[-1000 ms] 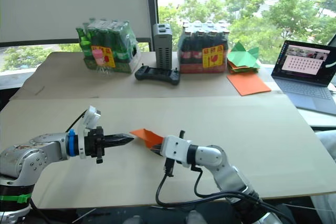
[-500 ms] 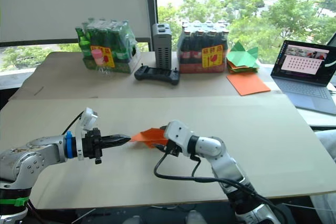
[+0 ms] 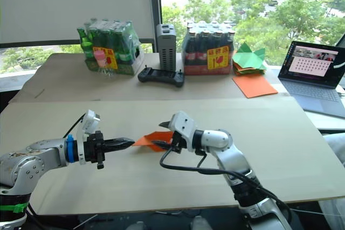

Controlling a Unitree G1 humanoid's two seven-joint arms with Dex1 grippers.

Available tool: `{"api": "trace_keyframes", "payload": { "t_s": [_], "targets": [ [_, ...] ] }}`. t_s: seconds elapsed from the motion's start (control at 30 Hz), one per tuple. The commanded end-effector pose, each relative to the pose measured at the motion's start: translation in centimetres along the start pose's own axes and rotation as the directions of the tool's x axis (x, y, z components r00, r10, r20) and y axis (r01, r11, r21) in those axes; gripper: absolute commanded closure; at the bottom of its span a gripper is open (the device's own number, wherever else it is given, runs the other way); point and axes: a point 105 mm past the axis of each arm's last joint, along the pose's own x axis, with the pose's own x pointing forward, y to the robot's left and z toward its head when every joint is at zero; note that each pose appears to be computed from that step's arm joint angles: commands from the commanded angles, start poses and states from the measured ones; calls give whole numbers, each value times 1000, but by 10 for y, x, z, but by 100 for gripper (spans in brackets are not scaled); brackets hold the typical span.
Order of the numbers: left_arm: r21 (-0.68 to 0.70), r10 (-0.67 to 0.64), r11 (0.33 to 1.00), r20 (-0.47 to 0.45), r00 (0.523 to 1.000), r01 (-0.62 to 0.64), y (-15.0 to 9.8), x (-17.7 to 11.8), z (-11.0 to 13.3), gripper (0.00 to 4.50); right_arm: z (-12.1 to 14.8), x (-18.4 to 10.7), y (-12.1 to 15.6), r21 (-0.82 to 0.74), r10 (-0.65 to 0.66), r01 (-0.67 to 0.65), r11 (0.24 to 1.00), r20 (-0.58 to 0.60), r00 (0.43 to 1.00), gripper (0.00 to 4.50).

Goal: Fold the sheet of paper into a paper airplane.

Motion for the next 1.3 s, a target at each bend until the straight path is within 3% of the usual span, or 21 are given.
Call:
{"api": "trace_keyframes", "payload": {
  "t_s": [0.03, 0.13, 0.4, 0.7, 1.3],
  "targets": [
    [52, 2, 999, 40, 999, -4, -5, -5, 13, 450, 34, -7, 8, -56, 94, -89, 994, 108, 990, 127],
    [51, 9, 999, 41, 999, -11, -4, -6, 12, 450, 26, -8, 18, -45, 161, -158, 986, 63, 985, 127],
    [51, 20, 998, 44, 999, -22, -4, -5, 13, 450, -5, -5, 22, -4, 186, -186, 982, -28, 982, 127],
    [42, 32, 999, 46, 998, -34, -5, -8, 10, 450, -24, 6, -9, -7, 92, -93, 996, -126, 988, 127],
    [18, 32, 999, 55, 998, -33, -10, -4, 4, 450, -14, 18, -37, -79, 140, -157, 984, -186, 972, 127]
  ]
}}
